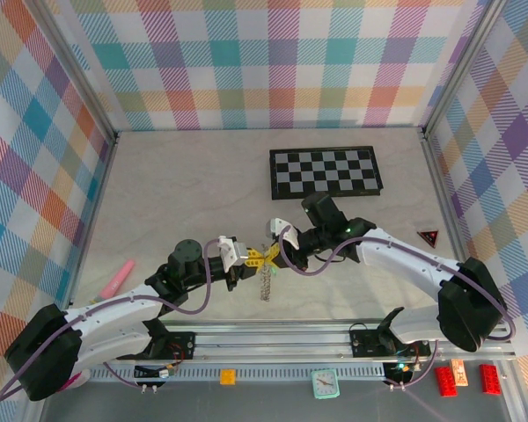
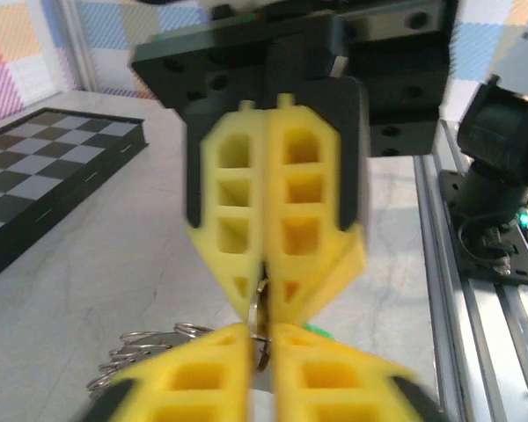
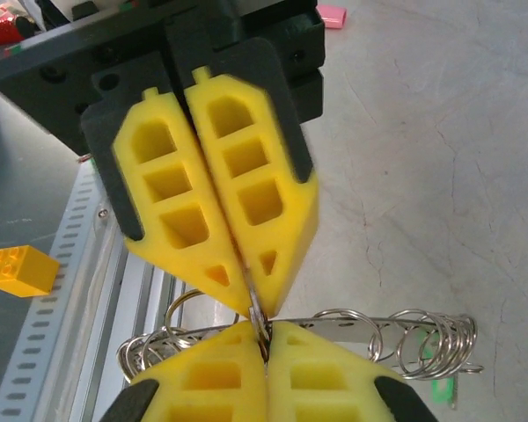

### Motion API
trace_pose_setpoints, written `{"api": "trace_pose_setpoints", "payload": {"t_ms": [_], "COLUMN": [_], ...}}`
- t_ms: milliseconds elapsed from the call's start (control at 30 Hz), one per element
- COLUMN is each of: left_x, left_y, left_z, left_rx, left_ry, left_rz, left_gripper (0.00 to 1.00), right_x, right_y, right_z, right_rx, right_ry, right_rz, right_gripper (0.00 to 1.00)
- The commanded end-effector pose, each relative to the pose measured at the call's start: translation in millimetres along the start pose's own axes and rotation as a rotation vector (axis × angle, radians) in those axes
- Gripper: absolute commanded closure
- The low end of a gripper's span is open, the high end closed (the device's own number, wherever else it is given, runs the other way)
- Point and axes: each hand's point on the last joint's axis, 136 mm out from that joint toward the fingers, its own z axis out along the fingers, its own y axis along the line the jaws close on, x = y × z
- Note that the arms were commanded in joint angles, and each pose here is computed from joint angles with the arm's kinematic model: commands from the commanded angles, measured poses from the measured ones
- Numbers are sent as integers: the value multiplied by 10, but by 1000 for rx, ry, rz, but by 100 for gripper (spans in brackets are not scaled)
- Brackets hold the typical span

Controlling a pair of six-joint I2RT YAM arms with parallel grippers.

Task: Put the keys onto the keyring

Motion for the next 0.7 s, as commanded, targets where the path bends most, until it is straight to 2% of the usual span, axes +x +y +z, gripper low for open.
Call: {"api": "trace_pose_setpoints", "payload": {"t_ms": [0, 100, 300, 533, 667], "left_x": [-217, -152, -95, -179, -154], "left_y": [33, 40, 26, 40, 29], "left_z": [-14, -27, 1, 72, 101], "left_rx": [-19, -23, 5, 25, 41], "left_ry": [-49, 20, 112, 100, 113], "left_rz": [29, 40, 40, 57, 56], "left_gripper": [72, 69, 68, 74, 78], "right_x": [-132, -61, 8, -44, -134], "right_y": [10, -19, -27, 23, 65], "right_z": [-72, -124, -167, -123, -108], "right_rx": [5, 40, 71, 72, 58], "right_ry": [-9, 69, 204, 253, 226], "right_rz": [-58, -68, -107, -161, -180], "right_gripper": [100, 100, 100, 100, 100]}}
